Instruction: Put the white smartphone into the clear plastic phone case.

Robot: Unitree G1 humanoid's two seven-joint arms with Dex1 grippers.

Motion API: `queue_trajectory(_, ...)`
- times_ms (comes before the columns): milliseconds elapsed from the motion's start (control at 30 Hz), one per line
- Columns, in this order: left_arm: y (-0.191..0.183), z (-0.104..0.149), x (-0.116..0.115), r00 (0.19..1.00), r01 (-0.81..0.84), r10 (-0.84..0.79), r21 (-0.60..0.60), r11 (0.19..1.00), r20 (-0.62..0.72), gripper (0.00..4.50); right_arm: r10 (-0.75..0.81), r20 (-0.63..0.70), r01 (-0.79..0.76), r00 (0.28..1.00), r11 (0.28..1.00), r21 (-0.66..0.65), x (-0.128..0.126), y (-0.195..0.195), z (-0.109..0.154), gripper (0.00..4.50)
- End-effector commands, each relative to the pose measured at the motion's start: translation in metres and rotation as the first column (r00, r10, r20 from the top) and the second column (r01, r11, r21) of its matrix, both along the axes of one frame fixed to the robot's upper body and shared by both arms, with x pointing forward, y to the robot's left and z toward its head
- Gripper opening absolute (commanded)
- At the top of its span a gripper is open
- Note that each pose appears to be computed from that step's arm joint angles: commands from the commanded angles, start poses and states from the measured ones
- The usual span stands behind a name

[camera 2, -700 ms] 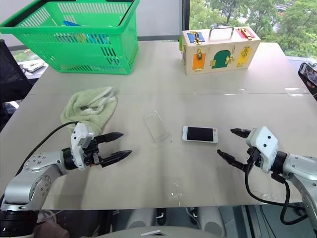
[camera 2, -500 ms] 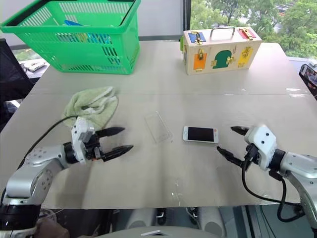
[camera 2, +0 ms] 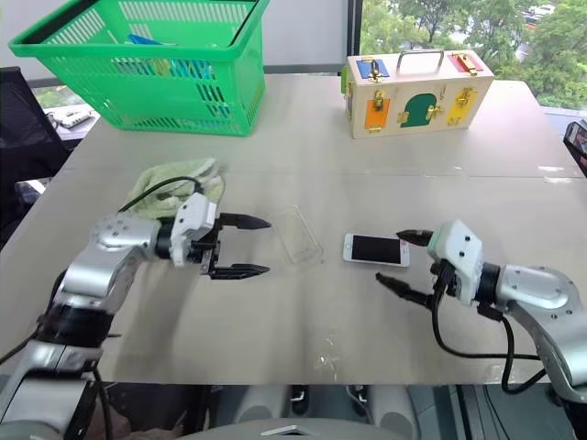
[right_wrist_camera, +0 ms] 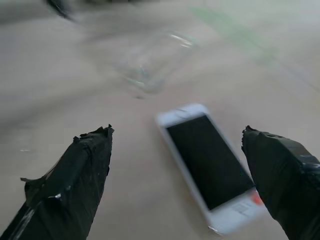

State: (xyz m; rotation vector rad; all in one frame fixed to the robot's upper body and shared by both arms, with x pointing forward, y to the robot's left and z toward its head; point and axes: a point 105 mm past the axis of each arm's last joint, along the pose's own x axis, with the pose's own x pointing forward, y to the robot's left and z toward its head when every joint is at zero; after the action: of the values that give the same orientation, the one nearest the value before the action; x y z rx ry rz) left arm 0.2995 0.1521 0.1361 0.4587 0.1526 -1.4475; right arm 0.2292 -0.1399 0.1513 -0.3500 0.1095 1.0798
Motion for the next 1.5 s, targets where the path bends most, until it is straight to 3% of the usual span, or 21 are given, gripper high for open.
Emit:
queue_trajectory(33, -0.006, -0.008, 0.01, 0.992, 0.127, -0.129, 0.08, 0.989, 0.013, 4.49, 0.09, 0.109, -0.095, 0.99, 0.994, 0.045, -0.023, 0.011, 0.025, 4.45)
queue_trajectory(300, -0.022, -0.011, 0.043, 0.969, 0.224, -0.241, 0.213, 0.951, 0.057, 4.49, 0.078, 0.114, -0.09, 0.99, 0.991, 0.097, -0.046, 0.012, 0.034, 4.45)
queue_trajectory(333, -0.023, -0.014, 0.045, 0.965, 0.234, -0.255, 0.247, 0.94, 0.055, 3.96, 0.069, 0.109, -0.079, 0.992, 0.992, 0.094, -0.048, 0.012, 0.033, 4.5)
queue_trajectory(400, -0.024, -0.018, 0.049, 0.958, 0.252, -0.281, 0.304, 0.919, 0.054, 3.31, 0.047, 0.107, -0.057, 0.993, 0.994, 0.092, -0.05, 0.011, 0.032, 4.5)
queue_trajectory(600, -0.029, -0.025, 0.049, 0.947, 0.295, -0.321, 0.36, 0.885, 0.013, 0.29, 0.016, 0.103, -0.026, 0.995, 0.995, 0.094, -0.053, 0.011, 0.032, 4.5)
queue_trajectory(633, -0.028, -0.026, 0.048, 0.947, 0.298, -0.322, 0.359, 0.884, 0.007, 0.08, 0.013, 0.101, -0.022, 0.995, 0.995, 0.095, -0.053, 0.011, 0.032, 4.5)
queue_trajectory(900, -0.027, -0.005, 0.039, 0.962, 0.267, -0.271, 0.197, 0.943, -0.007, 0.08, 0.004, 0.095, -0.013, 0.995, 0.996, 0.088, -0.048, 0.011, 0.028, 4.5)
queue_trajectory(1033, -0.027, 0.008, 0.024, 0.973, 0.221, -0.208, 0.139, 0.965, -0.1, 0.08, 0.006, 0.095, -0.013, 0.995, 0.997, 0.082, -0.044, 0.01, 0.026, 4.5)
queue_trajectory(1100, -0.023, 0.006, 0.018, 0.988, 0.135, -0.118, 0.186, 0.973, -0.099, 0.08, 0.001, 0.09, -0.007, 0.996, 0.997, 0.073, -0.041, 0.011, 0.024, 4.5)
queue_trajectory(1267, -0.034, -0.005, -0.023, 0.974, 0.148, -0.112, 0.18, 0.973, -0.196, 0.08, -0.062, 0.057, 0.06, 0.996, 0.998, 0.029, -0.026, 0.007, 0.014, 4.5)
queue_trajectory(1400, -0.044, -0.021, -0.024, 0.981, 0.104, -0.069, 0.193, 0.976, -0.181, 0.08, -0.093, 0.01, 0.093, 0.996, 0.996, 0.003, -0.015, 0.004, 0.003, 4.5)
queue_trajectory(1500, -0.051, -0.031, -0.017, 0.987, 0.088, -0.058, 0.202, 0.975, -0.153, 0.08, -0.123, 0.079, 0.128, 0.989, 0.99, -0.063, -0.003, 0.002, -0.002, 4.5)
